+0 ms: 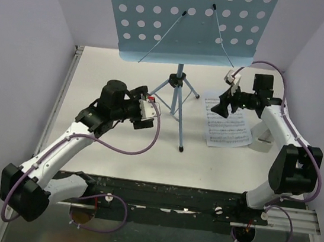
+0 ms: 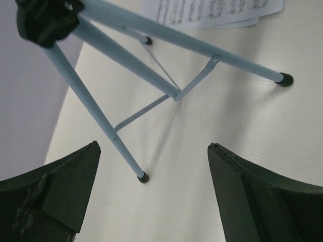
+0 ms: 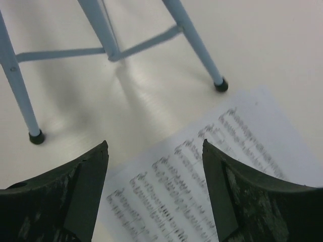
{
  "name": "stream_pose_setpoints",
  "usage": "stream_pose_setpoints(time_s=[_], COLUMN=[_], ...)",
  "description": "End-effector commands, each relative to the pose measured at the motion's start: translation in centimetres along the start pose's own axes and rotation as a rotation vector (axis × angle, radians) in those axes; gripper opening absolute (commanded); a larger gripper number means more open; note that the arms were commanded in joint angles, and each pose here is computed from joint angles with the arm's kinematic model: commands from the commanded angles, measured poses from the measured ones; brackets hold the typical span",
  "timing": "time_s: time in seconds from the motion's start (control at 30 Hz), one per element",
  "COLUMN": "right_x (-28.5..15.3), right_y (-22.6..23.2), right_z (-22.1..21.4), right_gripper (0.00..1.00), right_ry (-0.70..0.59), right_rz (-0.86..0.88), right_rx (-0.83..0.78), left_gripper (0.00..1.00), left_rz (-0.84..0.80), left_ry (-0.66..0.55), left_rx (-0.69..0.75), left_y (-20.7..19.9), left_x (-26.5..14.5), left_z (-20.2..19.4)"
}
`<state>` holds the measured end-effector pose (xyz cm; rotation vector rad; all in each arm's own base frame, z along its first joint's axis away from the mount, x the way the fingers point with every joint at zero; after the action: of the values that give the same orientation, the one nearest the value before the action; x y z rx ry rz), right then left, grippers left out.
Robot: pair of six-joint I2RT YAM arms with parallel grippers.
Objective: Pack up the instrument practice props
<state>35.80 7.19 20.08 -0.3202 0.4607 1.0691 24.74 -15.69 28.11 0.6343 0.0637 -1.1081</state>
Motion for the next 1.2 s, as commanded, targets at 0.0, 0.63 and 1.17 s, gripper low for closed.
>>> stream_pose_setpoints(time_s=[0.0,0.63,1.17], right_x=[2.2,11.6,11.4], right_y=[-1.7,0.1,6.0], right_z=[6.3,12.0,9.3], right_gripper=[0.81,0.74,0.53], right_ry=[-0.206,-0.301,-0.228], right_rz=[-0.055,0.171,0.304], right_rx=[-0.355,-0.482,-0.413], left_gripper=[0.99,0.99,0.97], left_rz=[0.389,0.472,0.562], left_ry=[0.109,0.075,0.134], left_rx=[-0.257,-0.488,-0.484], left_y=[3.2,7.8,14.6], left_x=[2.0,8.0,6.4], left_z=[-3.2,-8.0,-12.9])
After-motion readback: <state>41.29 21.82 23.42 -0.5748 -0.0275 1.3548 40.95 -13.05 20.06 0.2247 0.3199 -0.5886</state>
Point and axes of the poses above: each gripper's point midway between its finger pads, its own x axis out along the fingers, its own y axis along the line the jaws close on, z = x × y, the point moved 7 cm from there along -x, back along the fingers, and after that the axes turned 5 degrees about -x, right-handed, at the moved point
